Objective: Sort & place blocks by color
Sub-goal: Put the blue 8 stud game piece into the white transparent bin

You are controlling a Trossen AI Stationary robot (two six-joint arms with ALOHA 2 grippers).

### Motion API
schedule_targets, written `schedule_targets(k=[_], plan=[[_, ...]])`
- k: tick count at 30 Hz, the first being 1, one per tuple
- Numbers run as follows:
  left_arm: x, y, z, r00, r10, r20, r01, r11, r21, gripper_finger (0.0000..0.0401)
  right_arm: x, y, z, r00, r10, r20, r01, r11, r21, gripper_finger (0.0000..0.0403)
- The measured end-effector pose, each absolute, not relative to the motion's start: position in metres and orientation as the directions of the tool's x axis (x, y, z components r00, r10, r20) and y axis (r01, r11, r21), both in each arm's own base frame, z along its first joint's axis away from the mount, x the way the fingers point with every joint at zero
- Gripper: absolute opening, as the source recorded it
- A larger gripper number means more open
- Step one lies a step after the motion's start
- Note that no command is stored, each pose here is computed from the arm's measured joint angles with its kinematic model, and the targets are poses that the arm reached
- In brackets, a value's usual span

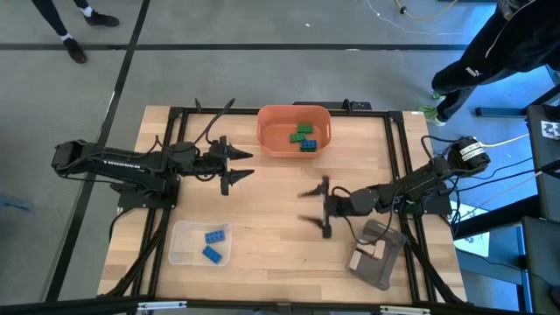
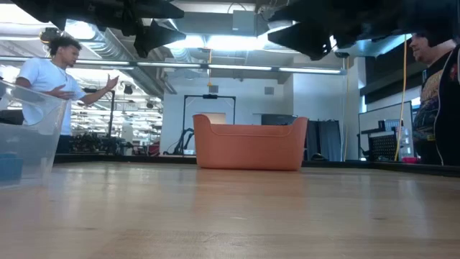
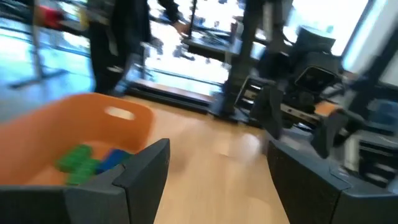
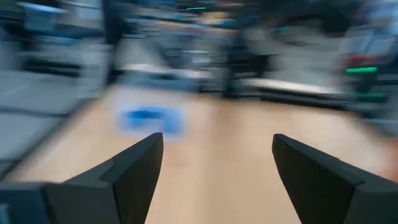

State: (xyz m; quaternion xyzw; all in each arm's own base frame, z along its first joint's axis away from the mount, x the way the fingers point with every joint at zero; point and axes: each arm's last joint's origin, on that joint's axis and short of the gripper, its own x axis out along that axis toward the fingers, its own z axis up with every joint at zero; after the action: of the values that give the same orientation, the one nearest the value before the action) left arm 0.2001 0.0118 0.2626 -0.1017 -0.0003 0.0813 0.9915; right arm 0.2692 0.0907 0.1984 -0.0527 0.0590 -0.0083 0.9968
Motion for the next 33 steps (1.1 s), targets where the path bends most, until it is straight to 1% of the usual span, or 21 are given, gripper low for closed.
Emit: schedule_targets(k=[2, 4, 6, 8, 10, 12, 14, 17, 19, 21, 23, 26, 28, 30, 33], plan=[[0.2, 0.014, 0.264, 0.97, 0.243, 0.001, -0.239, 0.955, -0.177, 0.0261, 0.269, 0.082, 0.201, 0.975, -0.204, -0.09, 0.187, 0.968, -0.17, 0.0304], [0.198, 0.02, 0.265, 0.933, 0.359, 0.008, -0.356, 0.927, -0.122, 0.0261, 0.27, 0.07, 0.206, 0.928, -0.369, -0.06, 0.347, 0.91, -0.228, 0.0304], [0.197, 0.03, 0.266, 0.897, 0.441, 0.015, -0.438, 0.895, -0.087, 0.0261, 0.27, 0.055, 0.211, 0.875, -0.483, -0.037, 0.459, 0.85, -0.259, 0.0304], [0.196, 0.042, 0.268, 0.896, 0.445, 0.006, -0.443, 0.893, -0.084, 0.0261, 0.27, 0.037, 0.217, 0.839, -0.544, -0.021, 0.52, 0.812, -0.266, 0.0304], [0.194, 0.055, 0.27, 0.919, 0.394, 0.0, -0.392, 0.915, -0.099, 0.0261, 0.27, 0.015, 0.223, 0.813, -0.582, -0.008, 0.561, 0.788, -0.255, 0.0304], [0.193, 0.069, 0.27, 0.938, 0.346, -0.008, -0.345, 0.933, -0.101, 0.0261, 0.269, -0.009, 0.229, 0.812, -0.584, 0.005, 0.566, 0.785, -0.252, 0.0304], [0.191, 0.083, 0.266, 0.943, 0.332, -0.033, -0.334, 0.937, -0.104, 0.0261, 0.267, -0.032, 0.233, 0.827, -0.562, 0.017, 0.547, 0.797, -0.255, 0.0304], [0.187, 0.104, 0.259, 0.935, 0.348, -0.066, -0.353, 0.931, -0.097, 0.0261, 0.261, -0.062, 0.237, 0.848, -0.529, 0.032, 0.519, 0.817, -0.252, 0.0304], [0.183, 0.118, 0.255, 0.932, 0.353, -0.082, -0.36, 0.928, -0.097, 0.0261, 0.257, -0.08, 0.237, 0.845, -0.534, 0.034, 0.524, 0.814, -0.249, 0.0304], [0.179, 0.132, 0.253, 0.935, 0.34, -0.1, -0.351, 0.926, -0.137, 0.0261, 0.252, -0.095, 0.238, 0.836, -0.548, 0.035, 0.541, 0.813, -0.216, 0.0304], [0.176, 0.144, 0.256, 0.944, 0.316, -0.1, -0.33, 0.92, -0.212, 0.0261, 0.25, -0.109, 0.242, 0.839, -0.545, 0.015, 0.54, 0.827, -0.158, 0.0304], [0.175, 0.154, 0.261, 0.96, 0.266, -0.089, -0.28, 0.904, -0.323, 0.0261, 0.254, -0.124, 0.256, 0.861, -0.505, -0.057, 0.504, 0.863, -0.025, 0.0304], [0.176, 0.155, 0.268, 0.968, 0.238, -0.073, -0.247, 0.884, -0.397, 0.0261, 0.259, -0.131, 0.268, 0.871, -0.47, -0.143, 0.484, 0.871, 0.083, 0.0304], [0.178, 0.154, 0.275, 0.972, 0.228, -0.049, -0.225, 0.858, -0.462, 0.0261, 0.264, -0.134, 0.285, 0.867, -0.439, -0.237, 0.481, 0.861, 0.163, 0.0304], [0.181, 0.151, 0.284, 0.977, 0.212, -0.026, -0.191, 0.81, -0.554, 0.0261, 0.269, -0.136, 0.309, 0.834, -0.414, -0.364, 0.519, 0.813, 0.265, 0.0304]])
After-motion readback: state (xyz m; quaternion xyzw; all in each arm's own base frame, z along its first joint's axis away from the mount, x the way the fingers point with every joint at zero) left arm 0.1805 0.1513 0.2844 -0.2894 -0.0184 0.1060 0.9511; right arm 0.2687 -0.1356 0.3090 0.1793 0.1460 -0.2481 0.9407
